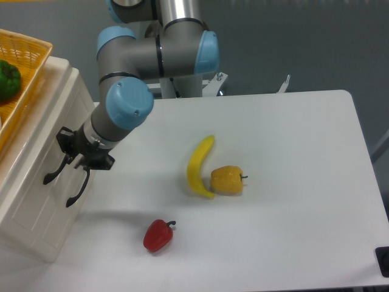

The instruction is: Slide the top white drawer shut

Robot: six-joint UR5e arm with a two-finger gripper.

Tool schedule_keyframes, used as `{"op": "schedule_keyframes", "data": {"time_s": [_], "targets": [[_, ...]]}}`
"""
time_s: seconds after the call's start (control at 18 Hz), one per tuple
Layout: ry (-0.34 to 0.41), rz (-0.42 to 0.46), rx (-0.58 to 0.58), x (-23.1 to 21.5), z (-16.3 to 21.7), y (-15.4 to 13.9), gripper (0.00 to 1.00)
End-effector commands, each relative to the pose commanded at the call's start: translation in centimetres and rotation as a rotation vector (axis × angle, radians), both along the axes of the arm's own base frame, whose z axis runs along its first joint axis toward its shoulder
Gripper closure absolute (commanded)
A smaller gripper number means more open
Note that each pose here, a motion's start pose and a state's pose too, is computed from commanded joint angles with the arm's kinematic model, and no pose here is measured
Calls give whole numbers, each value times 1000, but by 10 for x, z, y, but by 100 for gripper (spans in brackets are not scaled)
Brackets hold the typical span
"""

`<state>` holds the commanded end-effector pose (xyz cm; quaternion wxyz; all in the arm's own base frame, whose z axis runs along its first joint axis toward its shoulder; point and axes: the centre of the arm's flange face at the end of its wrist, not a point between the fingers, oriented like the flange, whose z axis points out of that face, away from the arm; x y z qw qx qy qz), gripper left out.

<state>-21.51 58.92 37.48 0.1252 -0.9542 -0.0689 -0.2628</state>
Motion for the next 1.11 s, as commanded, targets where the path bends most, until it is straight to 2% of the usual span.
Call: {"op": "schedule_keyframes", "data": {"time_s": [0.17, 0.33, 0.5, 0.61, 0.67, 0.72, 0.94, 1.06, 1.11], "targets": [[56, 56, 8, -39, 5, -12, 56], [171, 83, -28, -70, 3, -22, 50], [228, 131, -34, -112, -3, -35, 38], [241, 146, -26, -139, -3, -47, 24], [251, 147, -23, -149, -2, -51, 14], [261, 156, -21, -160, -2, -56, 0], [328, 178, -21, -214, 5, -72, 0], [399, 116, -4, -229, 8, -81, 0], [462, 69, -1, -240, 9, -87, 0]]}}
